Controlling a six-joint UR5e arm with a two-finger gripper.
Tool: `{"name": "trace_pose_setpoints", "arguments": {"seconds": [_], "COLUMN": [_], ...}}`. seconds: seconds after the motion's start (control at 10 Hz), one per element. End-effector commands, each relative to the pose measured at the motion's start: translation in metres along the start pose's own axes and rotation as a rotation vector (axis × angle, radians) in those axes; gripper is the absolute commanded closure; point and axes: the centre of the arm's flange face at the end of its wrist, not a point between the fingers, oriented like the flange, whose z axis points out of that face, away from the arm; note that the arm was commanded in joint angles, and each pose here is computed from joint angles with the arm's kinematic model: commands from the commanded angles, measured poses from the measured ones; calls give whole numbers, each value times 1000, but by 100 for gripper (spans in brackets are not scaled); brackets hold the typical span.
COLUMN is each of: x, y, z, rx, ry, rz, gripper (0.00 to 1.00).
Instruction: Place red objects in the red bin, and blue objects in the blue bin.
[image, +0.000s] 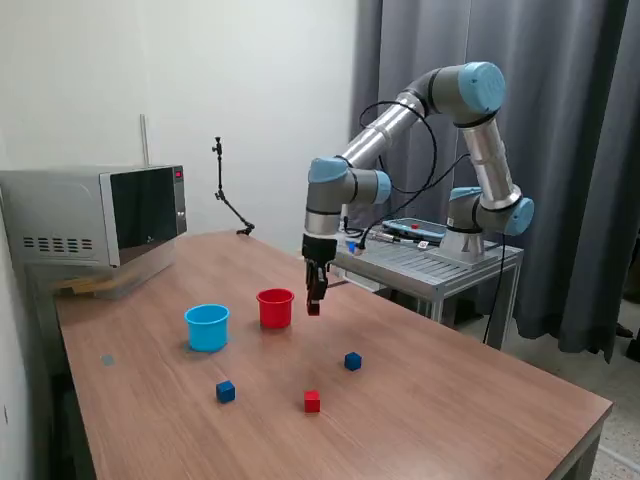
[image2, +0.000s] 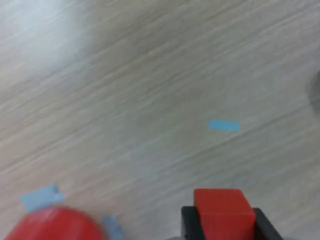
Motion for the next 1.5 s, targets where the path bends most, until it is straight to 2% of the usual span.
{"name": "trace_pose_setpoints", "arguments": {"seconds": [0.0, 0.2, 0.4, 1.1, 1.2, 1.3, 1.4], "x": [-25, -37, -56, -110, -117, -118, -124], "y": [16, 23, 38, 66, 72, 74, 79], "z": [-37, -57, -78, -83, -86, -85, -82], "rx": [-11, 35, 33, 45, 45, 57, 64], "ry": [2, -15, -11, -18, 2, 58, 78], "rz": [-7, -20, -15, 49, 56, 37, 45], "gripper": [100, 100, 100, 100, 100, 100, 100]}}
